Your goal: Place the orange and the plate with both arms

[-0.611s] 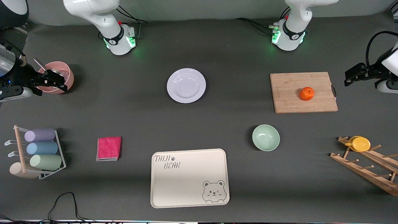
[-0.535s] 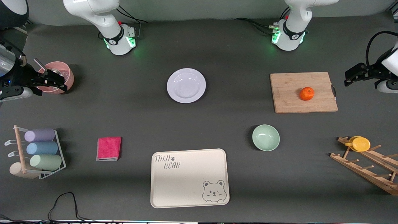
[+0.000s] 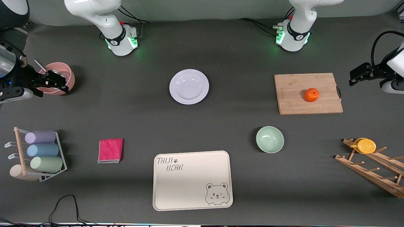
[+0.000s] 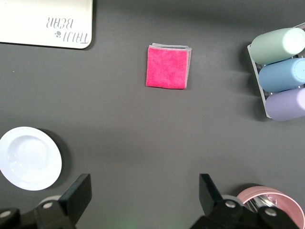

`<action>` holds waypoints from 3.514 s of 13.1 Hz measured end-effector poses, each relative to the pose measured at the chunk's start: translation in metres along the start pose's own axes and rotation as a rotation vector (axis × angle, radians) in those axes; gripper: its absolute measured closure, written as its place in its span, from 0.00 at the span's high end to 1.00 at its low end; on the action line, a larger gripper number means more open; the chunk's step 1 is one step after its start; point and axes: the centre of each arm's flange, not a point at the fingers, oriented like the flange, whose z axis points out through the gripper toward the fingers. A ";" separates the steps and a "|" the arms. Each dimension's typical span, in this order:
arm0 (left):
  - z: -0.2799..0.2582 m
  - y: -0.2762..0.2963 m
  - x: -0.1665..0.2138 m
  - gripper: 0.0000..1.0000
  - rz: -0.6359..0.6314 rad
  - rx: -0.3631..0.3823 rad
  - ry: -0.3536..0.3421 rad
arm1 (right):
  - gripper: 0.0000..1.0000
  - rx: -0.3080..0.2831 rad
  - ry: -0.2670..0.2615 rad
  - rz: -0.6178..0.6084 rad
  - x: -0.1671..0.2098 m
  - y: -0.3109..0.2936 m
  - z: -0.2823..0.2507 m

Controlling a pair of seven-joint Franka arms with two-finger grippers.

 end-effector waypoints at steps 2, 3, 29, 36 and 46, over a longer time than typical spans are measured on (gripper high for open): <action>-0.004 -0.013 -0.019 1.00 -0.029 -0.003 -0.012 | 1.00 0.000 -0.001 0.000 0.000 0.000 0.000; -0.003 -0.021 -0.033 1.00 -0.048 -0.005 -0.016 | 1.00 0.000 -0.002 0.001 0.000 0.000 0.001; 0.338 -0.022 -0.092 1.00 -0.077 0.000 0.094 | 1.00 0.108 -0.032 0.032 -0.002 0.005 0.007; 0.414 -0.018 -0.102 1.00 -0.074 -0.001 0.101 | 1.00 0.132 -0.039 0.033 0.001 0.002 0.012; 0.425 -0.017 -0.103 0.66 -0.074 -0.003 0.085 | 1.00 0.248 -0.081 0.038 0.013 -0.006 0.044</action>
